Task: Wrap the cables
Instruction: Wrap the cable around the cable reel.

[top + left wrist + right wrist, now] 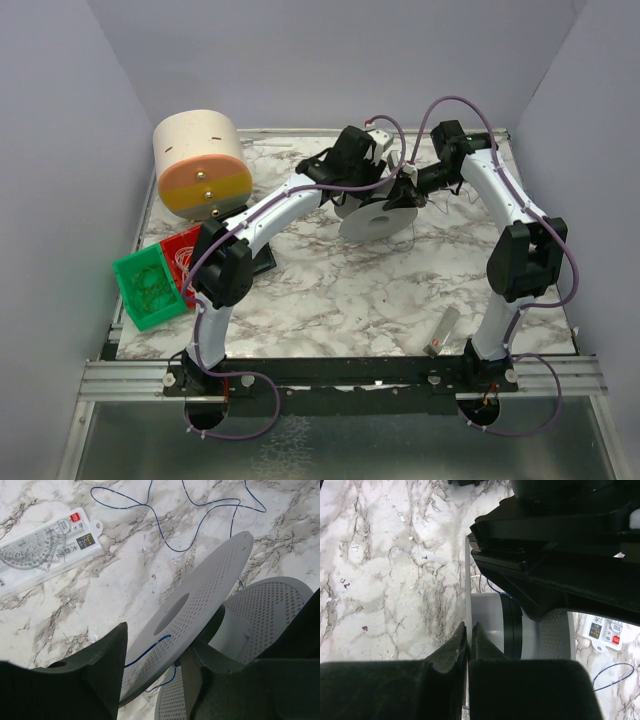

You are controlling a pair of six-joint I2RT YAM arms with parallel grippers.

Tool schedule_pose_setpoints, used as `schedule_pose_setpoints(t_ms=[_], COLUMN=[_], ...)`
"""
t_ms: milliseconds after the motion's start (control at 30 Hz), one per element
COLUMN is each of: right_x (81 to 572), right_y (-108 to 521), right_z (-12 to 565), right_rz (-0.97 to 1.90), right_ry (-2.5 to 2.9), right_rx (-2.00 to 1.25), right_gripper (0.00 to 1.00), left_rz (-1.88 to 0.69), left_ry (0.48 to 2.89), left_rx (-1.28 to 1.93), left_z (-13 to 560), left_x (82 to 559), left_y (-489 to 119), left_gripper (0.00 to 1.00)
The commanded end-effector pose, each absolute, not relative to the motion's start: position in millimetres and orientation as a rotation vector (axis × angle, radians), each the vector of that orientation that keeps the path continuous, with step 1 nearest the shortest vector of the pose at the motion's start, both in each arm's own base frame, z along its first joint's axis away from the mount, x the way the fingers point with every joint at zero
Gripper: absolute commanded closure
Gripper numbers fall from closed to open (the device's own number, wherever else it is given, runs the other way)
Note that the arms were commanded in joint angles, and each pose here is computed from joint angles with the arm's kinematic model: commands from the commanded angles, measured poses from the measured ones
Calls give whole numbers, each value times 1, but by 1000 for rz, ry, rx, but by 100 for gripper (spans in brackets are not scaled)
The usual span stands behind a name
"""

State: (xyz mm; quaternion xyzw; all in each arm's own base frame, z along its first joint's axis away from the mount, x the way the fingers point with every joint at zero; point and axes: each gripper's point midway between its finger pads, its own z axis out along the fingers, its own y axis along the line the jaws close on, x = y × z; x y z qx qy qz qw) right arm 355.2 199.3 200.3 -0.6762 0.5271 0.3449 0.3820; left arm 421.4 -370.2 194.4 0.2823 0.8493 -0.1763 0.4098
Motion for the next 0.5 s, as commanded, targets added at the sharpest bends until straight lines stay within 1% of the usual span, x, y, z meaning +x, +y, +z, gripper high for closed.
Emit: schedule_pose_setpoints(t_ms=[0, 167, 267, 333, 367, 433, 467], right_x=[357, 360, 366, 370, 371, 376, 378], right_y=[207, 207, 206, 205, 204, 202, 201], right_z=[220, 221, 223, 225, 227, 230, 232], right_rz=[888, 881, 862, 848, 840, 825, 815], right_ry=[1269, 1282, 1291, 1297, 1297, 1303, 1304], right_rx=[-1681, -1674, -1659, -1649, -1644, -1627, -1620], right_gripper=[99, 100, 100, 99, 100, 99, 100], left_rz=[-409, -411, -403, -399, -396, -392, -390], left_ry=[2164, 2172, 2186, 2196, 2199, 2207, 2208], left_rx=[705, 728, 737, 743, 745, 749, 749], left_z=[181, 177, 173, 170, 169, 167, 167], left_x=[422, 418, 416, 415, 415, 413, 413], left_y=[-367, -366, -364, -363, -362, -361, -360], left_gripper=[56, 56, 60, 64, 69, 72, 76])
